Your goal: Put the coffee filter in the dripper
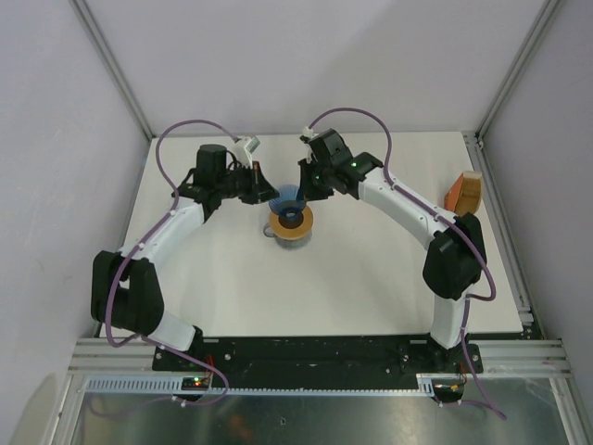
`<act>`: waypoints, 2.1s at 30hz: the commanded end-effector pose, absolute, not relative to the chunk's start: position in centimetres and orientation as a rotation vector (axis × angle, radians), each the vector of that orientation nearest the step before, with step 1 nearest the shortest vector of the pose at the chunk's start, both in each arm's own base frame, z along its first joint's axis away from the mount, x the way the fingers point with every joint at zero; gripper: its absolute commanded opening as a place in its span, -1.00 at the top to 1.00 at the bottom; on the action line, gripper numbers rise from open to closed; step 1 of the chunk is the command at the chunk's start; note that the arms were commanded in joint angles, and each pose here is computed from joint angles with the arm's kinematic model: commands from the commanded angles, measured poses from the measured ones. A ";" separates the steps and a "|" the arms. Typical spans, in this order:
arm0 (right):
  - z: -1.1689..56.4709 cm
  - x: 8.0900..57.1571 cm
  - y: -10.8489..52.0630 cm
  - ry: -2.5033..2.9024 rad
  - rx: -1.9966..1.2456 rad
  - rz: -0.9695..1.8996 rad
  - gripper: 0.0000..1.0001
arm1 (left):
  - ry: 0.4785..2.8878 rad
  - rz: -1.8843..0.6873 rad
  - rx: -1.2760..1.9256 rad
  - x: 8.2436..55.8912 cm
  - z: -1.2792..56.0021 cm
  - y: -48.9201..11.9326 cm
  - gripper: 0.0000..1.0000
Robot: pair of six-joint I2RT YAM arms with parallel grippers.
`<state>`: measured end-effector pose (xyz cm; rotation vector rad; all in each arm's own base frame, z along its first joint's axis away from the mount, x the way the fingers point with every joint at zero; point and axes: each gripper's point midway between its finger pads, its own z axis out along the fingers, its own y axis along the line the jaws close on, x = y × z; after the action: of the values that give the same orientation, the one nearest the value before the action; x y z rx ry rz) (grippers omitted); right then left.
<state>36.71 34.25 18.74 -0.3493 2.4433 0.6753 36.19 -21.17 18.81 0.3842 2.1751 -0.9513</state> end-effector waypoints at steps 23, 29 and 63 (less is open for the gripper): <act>6.1 34.4 30.1 2.763 -0.342 0.520 1.00 | 2.583 -0.900 0.378 31.0 8.0 -19.1 0.99; 5.8 34.3 29.8 2.771 -0.336 0.512 1.00 | 2.618 -0.908 0.371 30.8 6.8 -19.1 1.00; 17.7 37.2 33.7 2.512 -0.309 0.754 0.13 | 2.362 -0.909 0.393 35.7 15.7 -19.9 0.97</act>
<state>37.06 33.72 17.24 -0.3074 2.5014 0.7417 37.18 -21.25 18.00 0.4240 2.2241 -0.9597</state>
